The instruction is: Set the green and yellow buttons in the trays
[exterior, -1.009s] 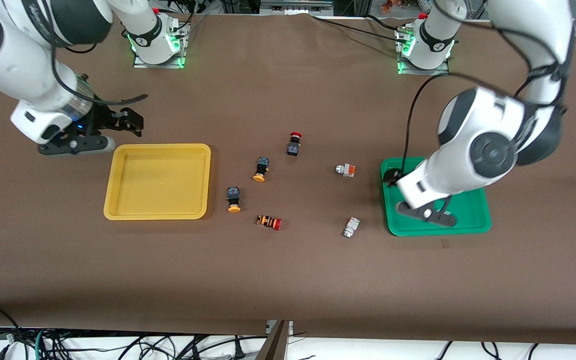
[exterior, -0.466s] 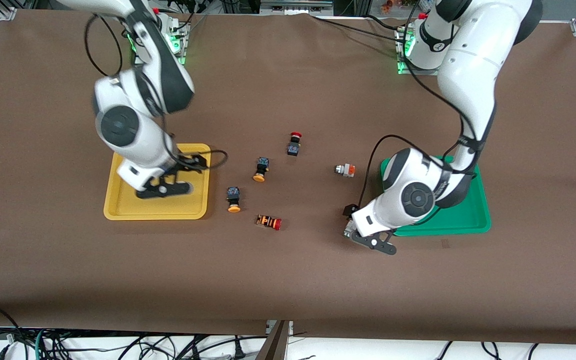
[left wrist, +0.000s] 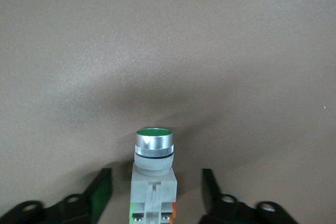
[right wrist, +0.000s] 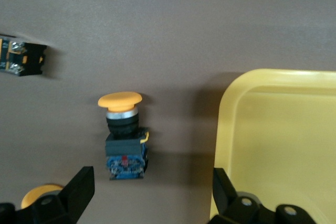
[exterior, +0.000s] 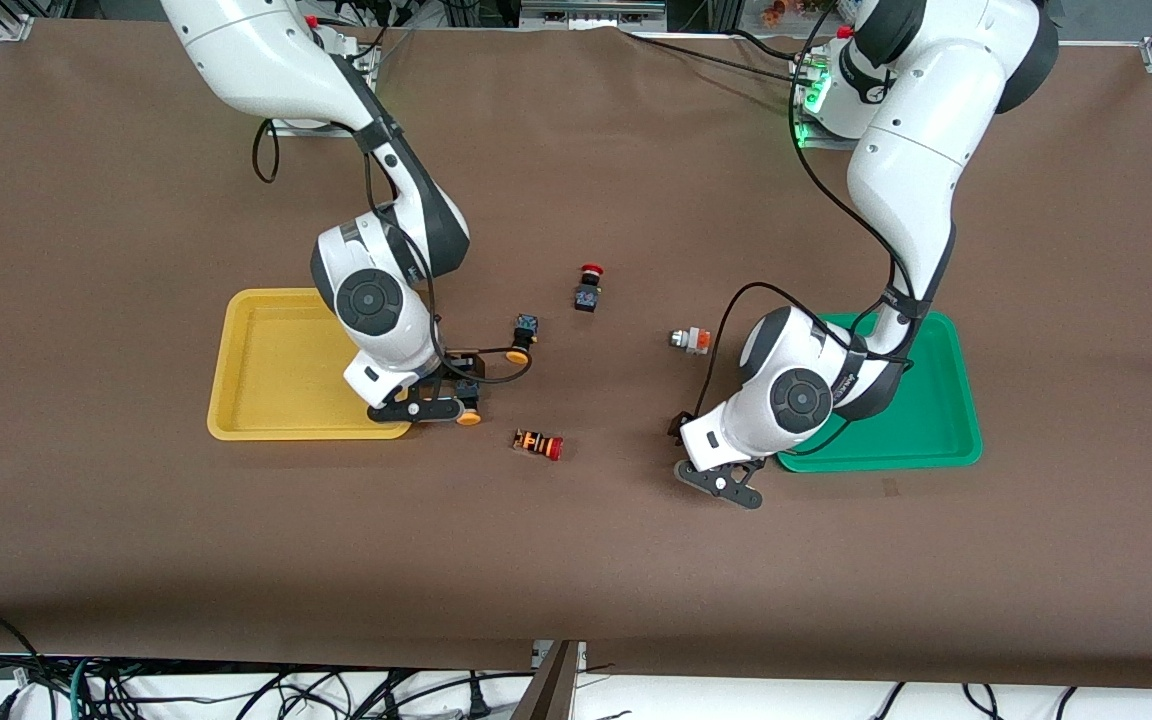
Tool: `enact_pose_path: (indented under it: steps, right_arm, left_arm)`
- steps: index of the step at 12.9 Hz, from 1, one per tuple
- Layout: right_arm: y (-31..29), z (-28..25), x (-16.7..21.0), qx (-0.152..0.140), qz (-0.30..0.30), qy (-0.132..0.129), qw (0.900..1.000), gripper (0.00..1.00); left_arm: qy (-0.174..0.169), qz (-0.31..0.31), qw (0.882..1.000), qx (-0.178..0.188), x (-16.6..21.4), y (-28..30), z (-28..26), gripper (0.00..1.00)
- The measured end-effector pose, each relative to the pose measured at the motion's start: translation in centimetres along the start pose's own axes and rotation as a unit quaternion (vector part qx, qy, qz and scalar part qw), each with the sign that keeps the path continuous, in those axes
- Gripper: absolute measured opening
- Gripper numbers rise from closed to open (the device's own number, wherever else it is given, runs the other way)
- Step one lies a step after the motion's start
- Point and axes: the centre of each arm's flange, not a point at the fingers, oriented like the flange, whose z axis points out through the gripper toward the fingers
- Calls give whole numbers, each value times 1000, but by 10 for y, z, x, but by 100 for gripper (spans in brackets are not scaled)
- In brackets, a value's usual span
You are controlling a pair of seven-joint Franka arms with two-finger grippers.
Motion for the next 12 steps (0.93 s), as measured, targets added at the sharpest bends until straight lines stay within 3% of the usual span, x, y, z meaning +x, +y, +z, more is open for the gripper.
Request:
enact_pose_path:
  steps: [2, 4, 6, 9, 12]
  right_arm:
    - [2, 13, 1, 1, 3, 0, 1000, 100]
    - [1, 28, 1, 16, 21, -8, 1000, 100]
    - [1, 39, 0, 22, 29, -12, 999, 100]
    - [-1, 44, 0, 29, 34, -11, 999, 100]
    - [-8, 51, -2, 33, 30, -3, 999, 95]
  left_arm:
    - [-1, 12, 1000, 1, 0, -2, 1, 47]
    - [-3, 13, 1000, 1, 0, -2, 0, 34]
    - [-42, 12, 999, 1, -3, -4, -17, 34]
    - [-122, -4, 993, 4, -19, -27, -93, 34]
    - [-220, -18, 975, 10, -53, -52, -133, 34]
